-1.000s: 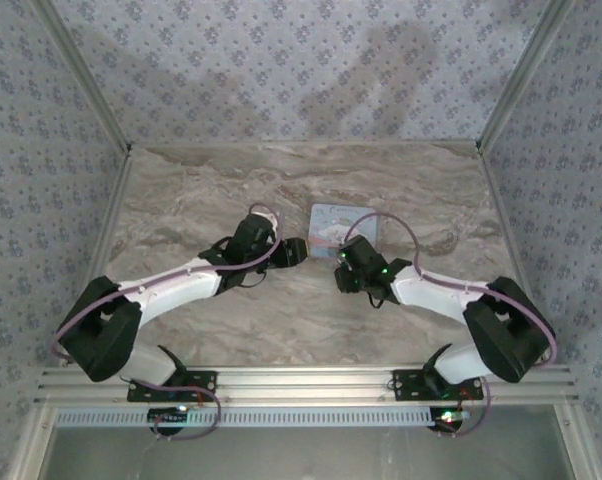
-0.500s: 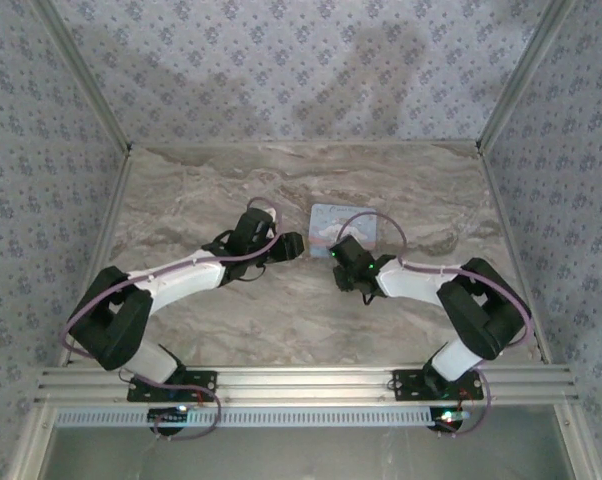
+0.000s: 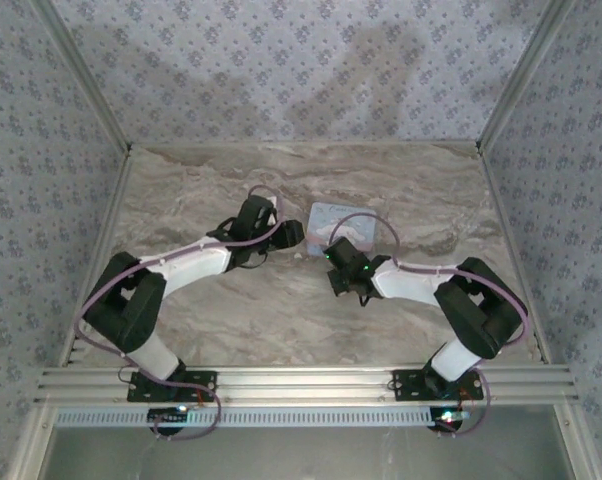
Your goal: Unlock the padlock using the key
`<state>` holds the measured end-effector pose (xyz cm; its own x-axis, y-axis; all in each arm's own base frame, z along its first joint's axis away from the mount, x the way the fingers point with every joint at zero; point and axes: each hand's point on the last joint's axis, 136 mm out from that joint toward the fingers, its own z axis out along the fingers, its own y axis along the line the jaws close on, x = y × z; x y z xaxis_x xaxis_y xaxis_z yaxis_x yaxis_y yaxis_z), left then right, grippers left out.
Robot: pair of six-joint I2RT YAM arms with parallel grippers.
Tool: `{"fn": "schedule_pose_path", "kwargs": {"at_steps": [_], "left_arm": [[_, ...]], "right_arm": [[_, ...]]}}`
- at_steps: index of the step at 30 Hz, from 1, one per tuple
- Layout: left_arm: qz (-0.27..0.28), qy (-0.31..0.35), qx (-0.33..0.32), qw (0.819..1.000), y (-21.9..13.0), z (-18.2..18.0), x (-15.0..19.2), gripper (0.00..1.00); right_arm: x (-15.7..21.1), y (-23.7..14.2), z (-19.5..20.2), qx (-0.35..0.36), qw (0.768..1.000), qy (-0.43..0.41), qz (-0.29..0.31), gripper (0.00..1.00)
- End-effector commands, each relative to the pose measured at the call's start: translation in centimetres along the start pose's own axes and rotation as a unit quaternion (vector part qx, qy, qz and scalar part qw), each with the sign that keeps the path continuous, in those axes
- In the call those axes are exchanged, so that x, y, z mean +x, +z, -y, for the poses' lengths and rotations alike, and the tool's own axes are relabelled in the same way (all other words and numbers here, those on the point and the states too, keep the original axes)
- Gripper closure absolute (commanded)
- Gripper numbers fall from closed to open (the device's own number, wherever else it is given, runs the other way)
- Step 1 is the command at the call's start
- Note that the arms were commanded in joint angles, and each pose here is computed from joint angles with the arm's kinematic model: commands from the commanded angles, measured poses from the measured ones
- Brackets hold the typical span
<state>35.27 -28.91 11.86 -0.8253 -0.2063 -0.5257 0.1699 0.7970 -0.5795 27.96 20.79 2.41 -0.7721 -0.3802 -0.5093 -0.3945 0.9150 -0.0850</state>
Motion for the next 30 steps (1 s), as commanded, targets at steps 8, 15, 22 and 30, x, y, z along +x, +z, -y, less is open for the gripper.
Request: {"fn": "schedule_pose_path", "kwargs": {"at_steps": [8, 15, 22, 30], "left_arm": [[-0.015, 0.018, 0.001, 1.0, 3.1, 0.6, -1.9, 0.44], [-0.026, 0.015, 0.001, 1.0, 4.4, 0.4, -1.7, 0.44], [-0.043, 0.013, 0.01, 0.999, 5.4, 0.4, -1.0, 0.44], [-0.054, 0.001, 0.026, 0.998, 5.6, 0.7, -0.2, 0.44]], "right_arm": [[-0.1, -2.6, -1.1, -0.033, 0.994, -0.101, 0.004, 1.0], [-1.2, -3.5, -2.7, -0.073, 0.987, -0.143, 0.022, 1.0], [-1.5, -3.2, -3.3, -0.073, 0.98, -0.186, 0.008, 1.0], [-2.2, -2.5, -4.6, -0.068, 0.973, -0.22, 0.012, 1.0]]}}
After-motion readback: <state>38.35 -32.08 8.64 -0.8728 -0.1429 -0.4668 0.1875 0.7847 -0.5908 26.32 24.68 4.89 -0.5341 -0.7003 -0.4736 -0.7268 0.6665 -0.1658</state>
